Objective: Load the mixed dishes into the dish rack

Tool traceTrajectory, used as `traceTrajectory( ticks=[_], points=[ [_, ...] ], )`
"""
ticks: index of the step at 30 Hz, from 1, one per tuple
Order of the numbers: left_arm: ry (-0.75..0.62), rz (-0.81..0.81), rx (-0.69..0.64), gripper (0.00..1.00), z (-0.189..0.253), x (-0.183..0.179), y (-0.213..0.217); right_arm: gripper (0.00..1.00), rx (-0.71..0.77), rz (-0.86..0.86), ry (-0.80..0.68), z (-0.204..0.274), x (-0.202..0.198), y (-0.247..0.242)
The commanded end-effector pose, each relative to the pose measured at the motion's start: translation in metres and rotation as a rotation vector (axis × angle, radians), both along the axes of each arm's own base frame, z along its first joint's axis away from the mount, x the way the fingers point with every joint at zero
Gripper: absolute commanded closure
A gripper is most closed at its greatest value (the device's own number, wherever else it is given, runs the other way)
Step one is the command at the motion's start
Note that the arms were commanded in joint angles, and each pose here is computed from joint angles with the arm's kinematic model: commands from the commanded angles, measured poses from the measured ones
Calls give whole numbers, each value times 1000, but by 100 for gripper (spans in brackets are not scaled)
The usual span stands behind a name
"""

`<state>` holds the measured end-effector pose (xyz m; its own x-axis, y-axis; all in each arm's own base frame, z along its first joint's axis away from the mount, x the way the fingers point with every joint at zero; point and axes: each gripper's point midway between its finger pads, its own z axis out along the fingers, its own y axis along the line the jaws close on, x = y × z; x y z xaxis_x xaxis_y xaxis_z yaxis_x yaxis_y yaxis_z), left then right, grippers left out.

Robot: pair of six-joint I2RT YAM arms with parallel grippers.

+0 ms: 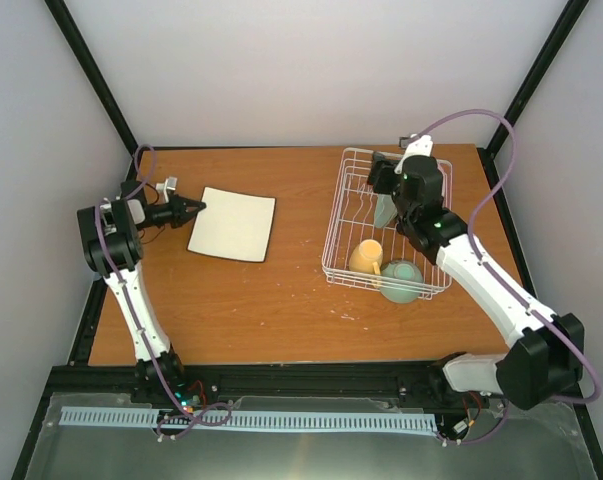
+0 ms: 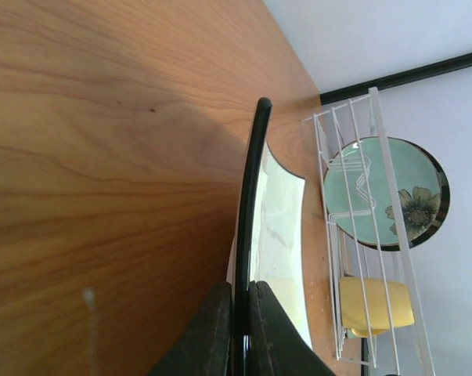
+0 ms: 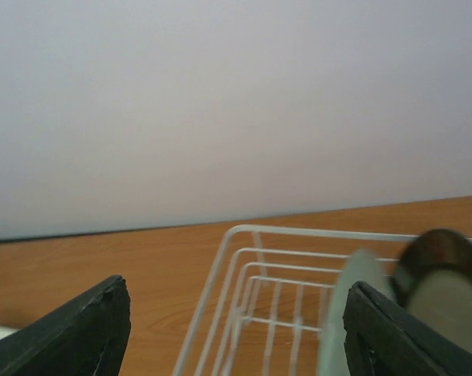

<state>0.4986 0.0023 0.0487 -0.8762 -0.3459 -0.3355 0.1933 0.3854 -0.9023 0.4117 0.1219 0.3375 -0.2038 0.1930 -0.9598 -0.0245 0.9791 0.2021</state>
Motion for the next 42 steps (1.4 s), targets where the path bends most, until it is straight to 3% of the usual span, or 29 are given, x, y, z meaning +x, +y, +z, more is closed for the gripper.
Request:
traceTrajectory(
  ticks=[1,15,22,32,42],
  points=[
    [-188,-80,-69,99,76,-6,-12,27,40,301,-9,2,3,57],
    [-378,-145,-82,99,185,-22,-20,27,203,930,300,-78,-11,177],
    [-454,-204,-111,99,236,-37,-25,28,277,1137,430,-107,-28,220],
    [-566,-235,-68,99,302,-66,-35,28,355,1307,477,-106,-46,247],
    [-620,-249,-46,100,338,-100,-47,27,448,1389,369,-78,-43,270]
  ],
)
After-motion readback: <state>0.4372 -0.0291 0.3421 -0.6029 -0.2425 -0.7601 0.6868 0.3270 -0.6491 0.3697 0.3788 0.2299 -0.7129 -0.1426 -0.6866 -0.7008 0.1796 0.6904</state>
